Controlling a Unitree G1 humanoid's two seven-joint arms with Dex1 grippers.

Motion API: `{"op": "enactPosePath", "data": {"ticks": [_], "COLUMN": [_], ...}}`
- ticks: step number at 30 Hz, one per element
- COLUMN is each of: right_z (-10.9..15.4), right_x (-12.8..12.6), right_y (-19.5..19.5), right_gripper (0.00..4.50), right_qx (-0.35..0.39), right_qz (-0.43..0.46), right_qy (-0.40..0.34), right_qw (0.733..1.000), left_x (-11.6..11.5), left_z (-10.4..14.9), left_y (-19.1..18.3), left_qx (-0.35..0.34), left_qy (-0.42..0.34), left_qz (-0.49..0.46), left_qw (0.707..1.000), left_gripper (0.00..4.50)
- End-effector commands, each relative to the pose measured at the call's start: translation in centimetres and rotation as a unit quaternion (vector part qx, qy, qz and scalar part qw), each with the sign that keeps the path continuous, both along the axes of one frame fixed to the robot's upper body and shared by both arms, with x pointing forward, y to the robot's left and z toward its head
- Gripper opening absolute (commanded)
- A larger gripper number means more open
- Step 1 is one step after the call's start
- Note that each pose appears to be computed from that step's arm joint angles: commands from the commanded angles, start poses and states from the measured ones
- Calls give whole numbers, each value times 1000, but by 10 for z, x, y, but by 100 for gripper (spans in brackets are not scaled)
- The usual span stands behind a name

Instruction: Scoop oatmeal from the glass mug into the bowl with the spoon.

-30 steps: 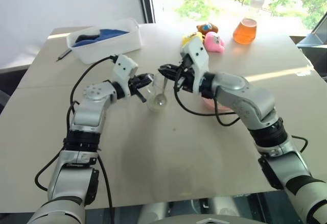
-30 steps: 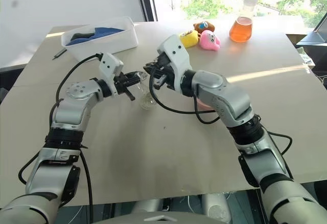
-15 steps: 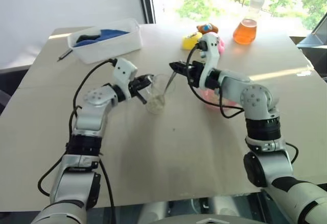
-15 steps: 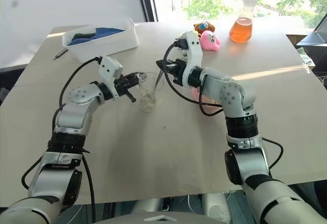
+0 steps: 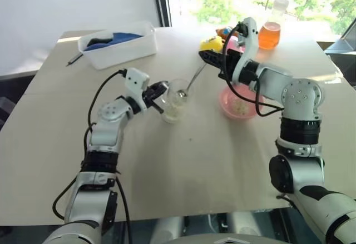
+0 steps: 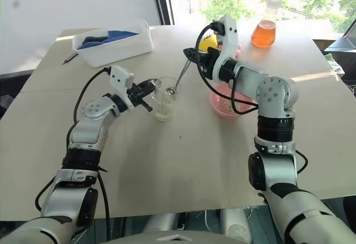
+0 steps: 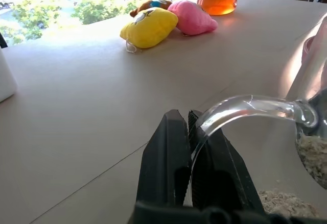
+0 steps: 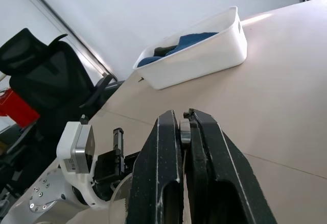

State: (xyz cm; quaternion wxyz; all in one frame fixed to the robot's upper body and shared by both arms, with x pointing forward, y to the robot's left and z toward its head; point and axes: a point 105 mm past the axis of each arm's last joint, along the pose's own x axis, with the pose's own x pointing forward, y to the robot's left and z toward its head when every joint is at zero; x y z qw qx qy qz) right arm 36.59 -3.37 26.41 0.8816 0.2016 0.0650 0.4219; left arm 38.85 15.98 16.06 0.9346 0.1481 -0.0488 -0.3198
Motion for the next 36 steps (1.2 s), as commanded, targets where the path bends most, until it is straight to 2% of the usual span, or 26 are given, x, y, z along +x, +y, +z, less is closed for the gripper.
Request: {"op": "enactPosePath", "data": {"ticks": [1, 9, 23, 36], "right_z": [25, 30, 29, 25], "right_x": [-4, 2, 10, 12], "right_y": [-7, -33, -85, -108], "right_gripper": [0, 0, 0, 0], "right_qx": [19, 68, 110, 186], "right_qz": [-3, -38, -110, -141], "right_qy": [-31, 12, 78, 125], "right_qw": [999, 997, 985, 964], "left_x": [0, 7, 18, 16], "left_z": [-2, 10, 14, 15], "left_y": [-10, -23, -42, -51], "left_qx": [-16, -58, -106, -127], "left_qy": [-1, -26, -72, -91], "left_qz": [-13, -20, -14, -25], "left_qw": [1000, 998, 992, 987], "left_gripper": [13, 13, 13, 13]}}
